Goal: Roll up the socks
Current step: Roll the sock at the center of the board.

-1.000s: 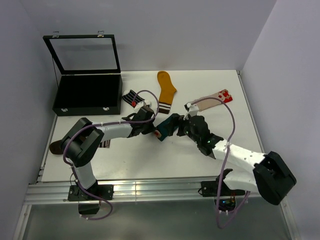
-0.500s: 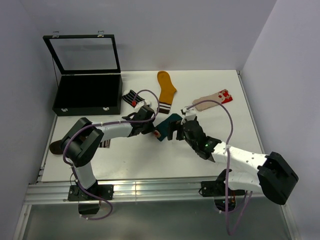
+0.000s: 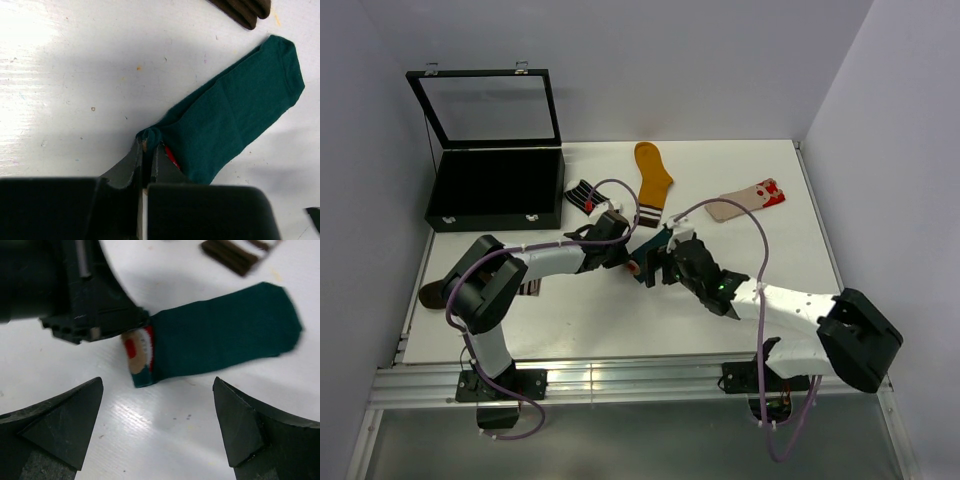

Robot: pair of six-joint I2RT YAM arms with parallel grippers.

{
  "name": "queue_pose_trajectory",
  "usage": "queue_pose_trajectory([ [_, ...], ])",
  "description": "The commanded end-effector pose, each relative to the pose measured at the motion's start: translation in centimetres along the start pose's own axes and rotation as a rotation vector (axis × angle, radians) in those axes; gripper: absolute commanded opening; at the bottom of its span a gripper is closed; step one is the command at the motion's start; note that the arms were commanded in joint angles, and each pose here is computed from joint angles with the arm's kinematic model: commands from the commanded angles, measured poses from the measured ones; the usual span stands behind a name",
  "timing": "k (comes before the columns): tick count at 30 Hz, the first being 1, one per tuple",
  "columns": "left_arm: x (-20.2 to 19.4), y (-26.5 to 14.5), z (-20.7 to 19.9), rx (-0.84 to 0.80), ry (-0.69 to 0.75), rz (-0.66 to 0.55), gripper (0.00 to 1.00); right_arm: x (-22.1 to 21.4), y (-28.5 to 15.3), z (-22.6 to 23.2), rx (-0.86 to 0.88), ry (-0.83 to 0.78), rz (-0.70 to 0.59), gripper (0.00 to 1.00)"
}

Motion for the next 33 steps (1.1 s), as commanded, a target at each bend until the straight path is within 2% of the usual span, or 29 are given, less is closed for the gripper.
queue_pose_trajectory([
  [1, 0.7, -0.3, -0.4, 0.016, 0.022, -0.025, 0.00, 1.8, 0.9, 2.8, 0.109, -0.086, -0.060, 0.97],
  [7, 0.8, -0.2, -0.3, 0.022, 0.032, -0.022, 0.00, 0.3, 2.6, 4.7, 0.137, -0.192, -0.027, 0.88],
  [15, 0.7, -0.2, -0.4, 0.016, 0.040, -0.016, 0.00, -1.0, 4.8, 5.3, 0.125, -0.232, 0.002, 0.81],
  [20, 0.7, -0.2, -0.4, 0.017, 0.042, -0.013, 0.00, -1.7, 5.9, 5.4, 0.117, -0.240, 0.020, 0.73],
  [23, 0.7, -0.1, -0.3, 0.016, 0.045, -0.012, 0.00, -2.2, 6.3, 5.1, 0.095, -0.232, 0.022, 0.61],
  [24, 0.6, -0.1, -0.4, 0.015, 0.044, -0.011, 0.00, -2.4, 6.5, 5.1, 0.093, -0.232, 0.023, 0.53],
  [26, 0.6, -0.1, -0.4, 0.012, 0.045, -0.012, 0.00, -2.6, 6.6, 5.0, 0.087, -0.224, 0.029, 0.43],
  [27, 0.6, -0.1, -0.4, 0.012, 0.046, -0.011, 0.00, -2.6, 6.6, 4.9, 0.087, -0.218, 0.030, 0.31],
  [29, 0.6, -0.1, -0.4, 0.007, 0.051, -0.013, 0.02, -3.0, 6.6, 4.7, 0.091, -0.189, 0.039, 0.20],
  [30, 0.7, -0.3, -0.3, 0.008, 0.047, -0.019, 0.06, -3.0, 6.6, 4.4, 0.109, -0.165, 0.047, 0.13],
  [32, 0.8, -0.5, -0.4, -0.002, 0.046, -0.029, 0.15, -3.3, 6.5, 3.7, 0.121, -0.104, 0.060, 0.07],
  [33, 0.9, -0.8, -0.4, -0.006, 0.046, -0.037, 0.25, -3.1, 6.3, 3.5, 0.133, -0.080, 0.058, 0.03],
])
Point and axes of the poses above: each gripper's point midway between its finger pads, its own y axis out along the fingers, its own z axis along the line the jaws close on, x = y × z, the point moved 5 cm from there along -y, back along the fingers, and after that the axes turned 6 degrees about -y, right-handed, at the moved point
